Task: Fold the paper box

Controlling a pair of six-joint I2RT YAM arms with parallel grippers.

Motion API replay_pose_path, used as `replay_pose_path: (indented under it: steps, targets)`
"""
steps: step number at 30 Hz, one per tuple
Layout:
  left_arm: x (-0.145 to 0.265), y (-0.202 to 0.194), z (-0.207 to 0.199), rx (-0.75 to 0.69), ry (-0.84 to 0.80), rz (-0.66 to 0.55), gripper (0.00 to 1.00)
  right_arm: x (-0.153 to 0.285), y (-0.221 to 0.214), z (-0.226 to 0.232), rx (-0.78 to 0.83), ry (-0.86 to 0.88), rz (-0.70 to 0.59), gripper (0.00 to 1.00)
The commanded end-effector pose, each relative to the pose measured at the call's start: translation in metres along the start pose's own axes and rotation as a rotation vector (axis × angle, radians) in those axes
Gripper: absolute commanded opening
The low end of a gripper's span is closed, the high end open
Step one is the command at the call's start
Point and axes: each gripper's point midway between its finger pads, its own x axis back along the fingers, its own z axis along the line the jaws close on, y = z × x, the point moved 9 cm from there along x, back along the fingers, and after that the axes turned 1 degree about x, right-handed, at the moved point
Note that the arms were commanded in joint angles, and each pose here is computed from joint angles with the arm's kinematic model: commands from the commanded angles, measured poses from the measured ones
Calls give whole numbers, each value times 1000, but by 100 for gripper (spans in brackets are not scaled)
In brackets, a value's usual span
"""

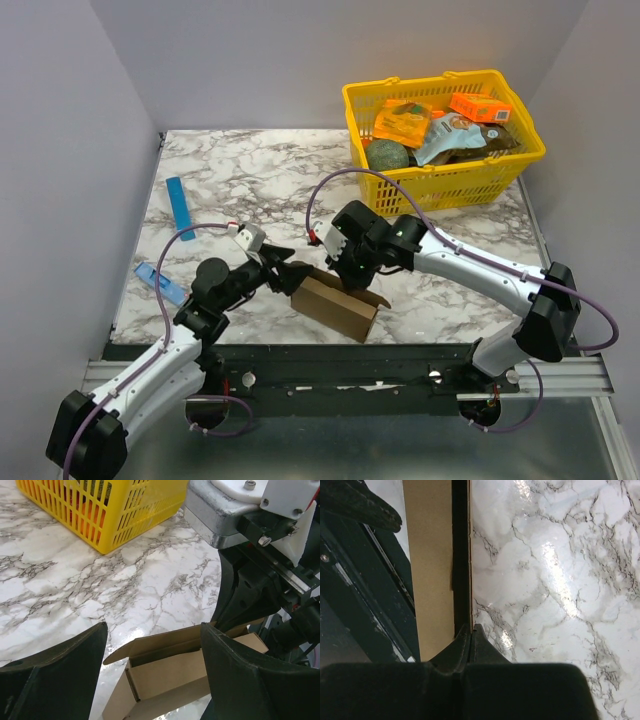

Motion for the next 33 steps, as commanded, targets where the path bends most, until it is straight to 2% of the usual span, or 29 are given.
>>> replay_pose_path:
  steps: [1, 4, 17, 23, 25, 26, 29, 33]
  targets:
    - [-5, 0, 6, -33, 16, 31, 84, -4, -2, 0, 5, 26, 19, 0]
    - [-7, -3, 8, -38, 19, 50, 83, -3, -2, 0, 6, 32, 17, 1]
    - [-3, -1, 7, -38, 45, 38, 48, -4, -1, -2, 4, 6, 21, 0]
    - [-5, -4, 6, -44, 65, 76, 42, -5, -2, -4, 4, 0, 25, 0]
    - [-4, -4, 8, -52, 105, 75, 45, -5, -1, -3, 3, 2, 22, 0]
    - [-3, -4, 9, -61, 114, 68, 56, -5, -1, -3, 5, 3, 22, 1]
    - [-1, -2, 10, -73, 123, 36, 76, -5, -1, -3, 4, 8, 22, 1]
    - [-1, -2, 8, -99, 81, 23, 86, -5, -1, -2, 6, 10, 20, 0]
